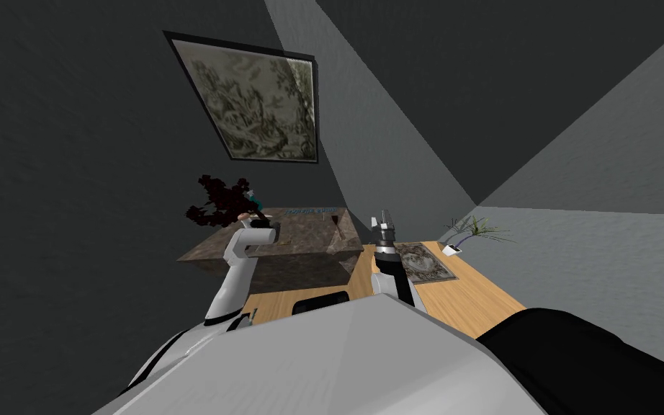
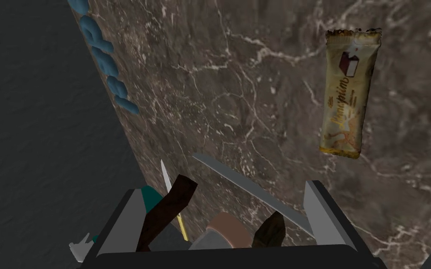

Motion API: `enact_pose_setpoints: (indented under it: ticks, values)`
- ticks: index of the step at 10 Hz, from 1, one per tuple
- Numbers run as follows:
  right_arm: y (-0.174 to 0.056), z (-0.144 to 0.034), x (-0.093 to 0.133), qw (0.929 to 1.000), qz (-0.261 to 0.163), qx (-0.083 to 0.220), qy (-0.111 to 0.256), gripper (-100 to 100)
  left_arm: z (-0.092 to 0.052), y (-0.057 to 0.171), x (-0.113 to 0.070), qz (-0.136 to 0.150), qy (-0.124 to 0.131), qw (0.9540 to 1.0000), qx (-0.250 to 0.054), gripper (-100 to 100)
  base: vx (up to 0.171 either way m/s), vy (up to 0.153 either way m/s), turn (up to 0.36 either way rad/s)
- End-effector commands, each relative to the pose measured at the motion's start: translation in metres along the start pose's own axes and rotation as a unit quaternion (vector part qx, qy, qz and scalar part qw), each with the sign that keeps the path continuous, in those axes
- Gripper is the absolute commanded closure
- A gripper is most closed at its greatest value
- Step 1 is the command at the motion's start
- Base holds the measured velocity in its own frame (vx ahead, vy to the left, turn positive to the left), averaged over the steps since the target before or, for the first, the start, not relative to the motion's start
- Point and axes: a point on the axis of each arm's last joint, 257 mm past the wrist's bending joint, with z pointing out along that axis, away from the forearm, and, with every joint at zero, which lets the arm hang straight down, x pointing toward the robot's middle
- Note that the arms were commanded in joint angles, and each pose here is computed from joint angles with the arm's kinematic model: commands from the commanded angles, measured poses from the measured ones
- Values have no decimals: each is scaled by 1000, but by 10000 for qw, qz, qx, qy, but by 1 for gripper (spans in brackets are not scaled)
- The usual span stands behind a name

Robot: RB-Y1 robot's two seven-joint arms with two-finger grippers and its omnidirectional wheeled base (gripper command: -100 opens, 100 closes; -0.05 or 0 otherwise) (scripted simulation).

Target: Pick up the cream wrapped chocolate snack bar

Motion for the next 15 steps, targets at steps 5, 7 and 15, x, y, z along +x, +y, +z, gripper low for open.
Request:
enact_pose_setpoints:
  ticks: [5,7,15]
  values:
    - [0,0,0,10000,0,0,0,0,3,30,8,-135,76,9966,-813,-100,23,30,-27]
    - [0,0,0,10000,0,0,0,0,2,40,13,-194,112,9934,-1124,-100,28,31,-25]
    - [0,0,0,10000,0,0,0,0,-9,77,33,-381,272,9743,-2204,-100,26,28,-20]
